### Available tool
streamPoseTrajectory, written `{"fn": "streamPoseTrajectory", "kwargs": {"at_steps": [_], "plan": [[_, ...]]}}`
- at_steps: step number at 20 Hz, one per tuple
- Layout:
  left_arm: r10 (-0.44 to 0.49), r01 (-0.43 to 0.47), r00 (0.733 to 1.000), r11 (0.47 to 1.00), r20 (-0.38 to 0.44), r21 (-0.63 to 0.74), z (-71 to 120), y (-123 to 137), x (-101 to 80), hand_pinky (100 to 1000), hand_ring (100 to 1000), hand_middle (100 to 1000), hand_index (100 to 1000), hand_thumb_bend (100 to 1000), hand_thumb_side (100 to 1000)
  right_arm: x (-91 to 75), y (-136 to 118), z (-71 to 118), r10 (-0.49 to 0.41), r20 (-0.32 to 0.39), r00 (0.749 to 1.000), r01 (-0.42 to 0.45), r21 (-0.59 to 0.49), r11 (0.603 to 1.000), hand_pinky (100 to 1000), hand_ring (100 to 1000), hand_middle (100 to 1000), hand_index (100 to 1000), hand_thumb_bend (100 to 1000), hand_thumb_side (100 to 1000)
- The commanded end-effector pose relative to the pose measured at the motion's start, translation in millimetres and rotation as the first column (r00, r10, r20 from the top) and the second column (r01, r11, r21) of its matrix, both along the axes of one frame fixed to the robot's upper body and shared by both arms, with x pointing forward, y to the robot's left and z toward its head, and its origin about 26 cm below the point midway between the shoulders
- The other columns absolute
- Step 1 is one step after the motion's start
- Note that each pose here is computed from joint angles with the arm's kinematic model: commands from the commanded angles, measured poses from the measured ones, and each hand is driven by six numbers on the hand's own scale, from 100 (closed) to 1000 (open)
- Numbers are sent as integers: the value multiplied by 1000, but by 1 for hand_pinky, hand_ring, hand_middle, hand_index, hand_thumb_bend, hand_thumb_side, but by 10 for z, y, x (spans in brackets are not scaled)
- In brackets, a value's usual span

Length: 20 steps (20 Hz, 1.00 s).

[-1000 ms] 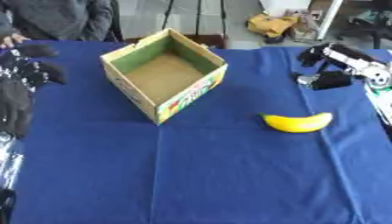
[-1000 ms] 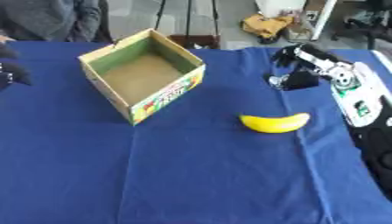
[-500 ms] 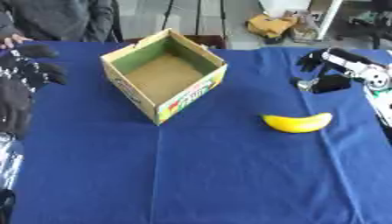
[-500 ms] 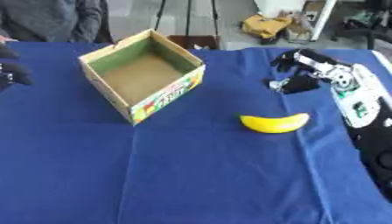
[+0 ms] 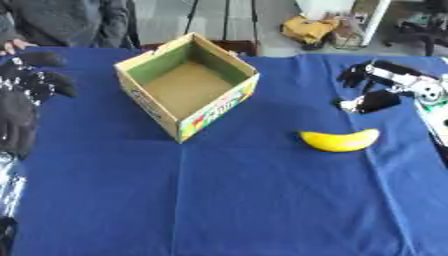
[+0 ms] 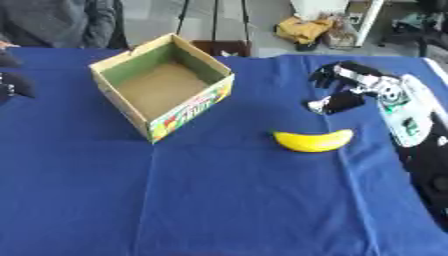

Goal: Pick up objects on the table and place them in the box.

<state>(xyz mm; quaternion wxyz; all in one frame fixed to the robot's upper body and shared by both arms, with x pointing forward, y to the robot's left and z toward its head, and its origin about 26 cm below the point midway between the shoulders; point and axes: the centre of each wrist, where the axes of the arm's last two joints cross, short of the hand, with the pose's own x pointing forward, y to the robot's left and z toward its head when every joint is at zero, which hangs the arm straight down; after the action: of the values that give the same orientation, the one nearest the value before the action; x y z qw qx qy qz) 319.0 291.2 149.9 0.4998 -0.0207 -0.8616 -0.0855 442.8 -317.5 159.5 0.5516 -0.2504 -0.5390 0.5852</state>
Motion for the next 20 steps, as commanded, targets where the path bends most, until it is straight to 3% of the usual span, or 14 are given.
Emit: {"fn": "streamPoseTrajectory", "kwargs": {"at_steps": [1,20], "plan": [[1,-1,1000,1000,20,20,72,35,-6,534,562,628,704,590,1000,0,-96,105,-17,-15,1000,16,-54,998,681,783,702,832,339,397],[2,-2,1000,1000,18,18,64,35,-4,534,563,629,704,591,1000,-54,-95,-19,18,-107,994,-29,-99,995,683,780,698,831,316,405]]}}
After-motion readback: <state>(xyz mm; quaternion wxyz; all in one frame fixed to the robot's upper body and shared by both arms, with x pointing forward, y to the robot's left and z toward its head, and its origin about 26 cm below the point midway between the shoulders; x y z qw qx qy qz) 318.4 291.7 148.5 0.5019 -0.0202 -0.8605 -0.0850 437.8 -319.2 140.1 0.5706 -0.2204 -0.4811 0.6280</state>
